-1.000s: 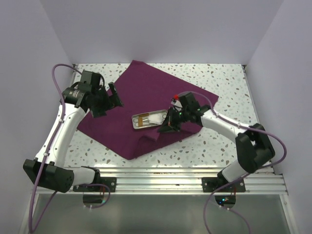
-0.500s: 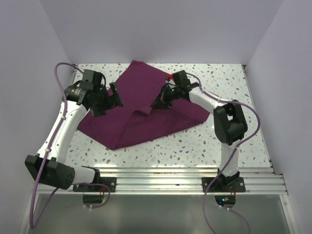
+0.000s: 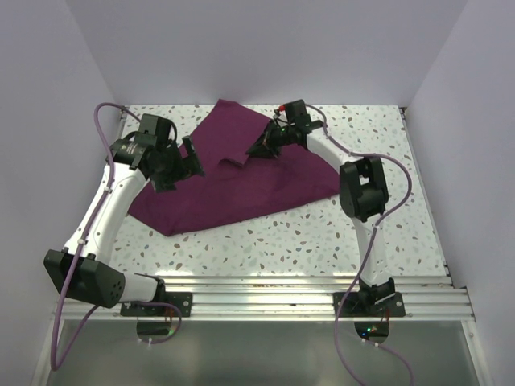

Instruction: Prepare the surgical pack

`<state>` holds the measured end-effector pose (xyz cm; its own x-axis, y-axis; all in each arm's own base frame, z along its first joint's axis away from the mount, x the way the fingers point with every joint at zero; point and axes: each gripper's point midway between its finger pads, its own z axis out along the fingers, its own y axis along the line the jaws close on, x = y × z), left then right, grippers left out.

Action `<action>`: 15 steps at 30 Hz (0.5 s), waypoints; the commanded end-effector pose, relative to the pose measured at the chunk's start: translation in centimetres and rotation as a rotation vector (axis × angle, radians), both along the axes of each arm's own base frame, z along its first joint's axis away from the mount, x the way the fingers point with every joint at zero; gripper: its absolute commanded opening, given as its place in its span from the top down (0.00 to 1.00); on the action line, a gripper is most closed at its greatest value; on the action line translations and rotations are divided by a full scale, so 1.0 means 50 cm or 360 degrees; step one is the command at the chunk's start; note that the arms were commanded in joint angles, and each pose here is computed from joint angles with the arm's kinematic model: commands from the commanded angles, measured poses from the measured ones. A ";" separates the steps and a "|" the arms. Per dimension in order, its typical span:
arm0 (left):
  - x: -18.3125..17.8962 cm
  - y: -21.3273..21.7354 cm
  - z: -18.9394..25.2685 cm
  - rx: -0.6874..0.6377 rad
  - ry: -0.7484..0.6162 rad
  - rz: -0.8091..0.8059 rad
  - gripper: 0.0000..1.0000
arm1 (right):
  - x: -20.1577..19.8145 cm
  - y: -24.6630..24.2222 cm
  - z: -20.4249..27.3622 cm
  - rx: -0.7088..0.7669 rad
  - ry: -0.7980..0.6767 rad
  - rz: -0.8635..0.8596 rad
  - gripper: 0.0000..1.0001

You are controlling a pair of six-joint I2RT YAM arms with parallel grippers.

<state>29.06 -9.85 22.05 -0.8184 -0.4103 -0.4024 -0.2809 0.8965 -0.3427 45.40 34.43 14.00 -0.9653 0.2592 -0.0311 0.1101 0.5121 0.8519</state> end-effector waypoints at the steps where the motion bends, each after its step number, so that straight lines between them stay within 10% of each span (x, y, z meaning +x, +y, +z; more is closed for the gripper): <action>1: 0.006 0.004 0.014 0.0007 -0.0053 -0.0021 0.00 | 0.027 0.011 0.030 0.0073 -0.0013 0.0000 1.00; 15: 0.007 0.000 0.001 -0.0004 -0.0022 -0.0017 0.00 | 0.091 0.012 0.011 0.0116 -0.0016 -0.0059 1.00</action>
